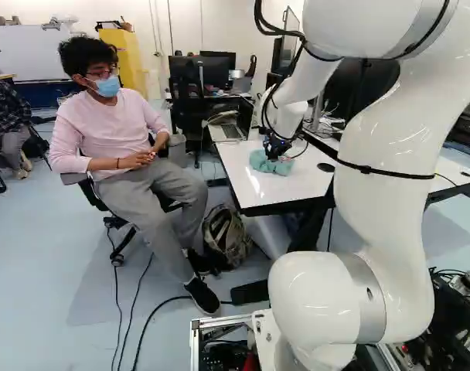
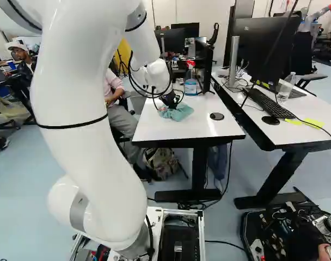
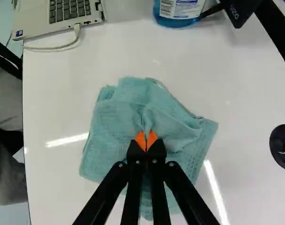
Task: Clean the table with the green towel
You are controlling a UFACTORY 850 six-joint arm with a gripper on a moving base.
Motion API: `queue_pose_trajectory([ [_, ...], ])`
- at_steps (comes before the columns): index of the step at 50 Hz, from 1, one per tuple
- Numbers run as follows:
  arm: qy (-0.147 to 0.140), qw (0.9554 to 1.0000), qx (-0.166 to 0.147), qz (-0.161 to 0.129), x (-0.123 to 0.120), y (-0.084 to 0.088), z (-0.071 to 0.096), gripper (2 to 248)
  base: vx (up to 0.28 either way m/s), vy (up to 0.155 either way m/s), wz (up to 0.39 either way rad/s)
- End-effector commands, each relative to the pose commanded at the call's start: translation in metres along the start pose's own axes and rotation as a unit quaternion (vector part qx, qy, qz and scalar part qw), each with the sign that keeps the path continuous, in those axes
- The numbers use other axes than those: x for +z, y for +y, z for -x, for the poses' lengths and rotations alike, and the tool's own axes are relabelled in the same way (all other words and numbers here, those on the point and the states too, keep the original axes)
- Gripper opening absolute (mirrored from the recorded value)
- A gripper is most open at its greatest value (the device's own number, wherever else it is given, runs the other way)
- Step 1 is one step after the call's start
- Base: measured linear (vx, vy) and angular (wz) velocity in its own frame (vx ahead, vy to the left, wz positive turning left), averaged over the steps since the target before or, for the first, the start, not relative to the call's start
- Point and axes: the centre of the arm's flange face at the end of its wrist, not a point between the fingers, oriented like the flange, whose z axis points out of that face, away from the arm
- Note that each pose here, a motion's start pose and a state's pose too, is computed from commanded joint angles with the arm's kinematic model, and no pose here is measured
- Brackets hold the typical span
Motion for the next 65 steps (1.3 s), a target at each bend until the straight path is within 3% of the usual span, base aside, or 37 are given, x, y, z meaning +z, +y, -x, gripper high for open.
queue_pose_trajectory([
  [20, 0.0, 0.9995, -0.027, -0.018, 0.0, -0.035, 0.0, 24, 0.0, 0.0, 0.0],
  [36, -0.003, 0.9984, -0.047, -0.031, -0.009, -0.059, 0.012, 24, 0.0, 0.0, 0.0],
  [48, -0.007, 0.998, -0.053, -0.035, -0.021, -0.064, 0.03, 24, 0.0, 0.0, 0.0],
  [65, -0.012, 0.998, -0.051, -0.033, -0.04, -0.058, 0.058, 24, 0.0, 0.0, 0.0],
])
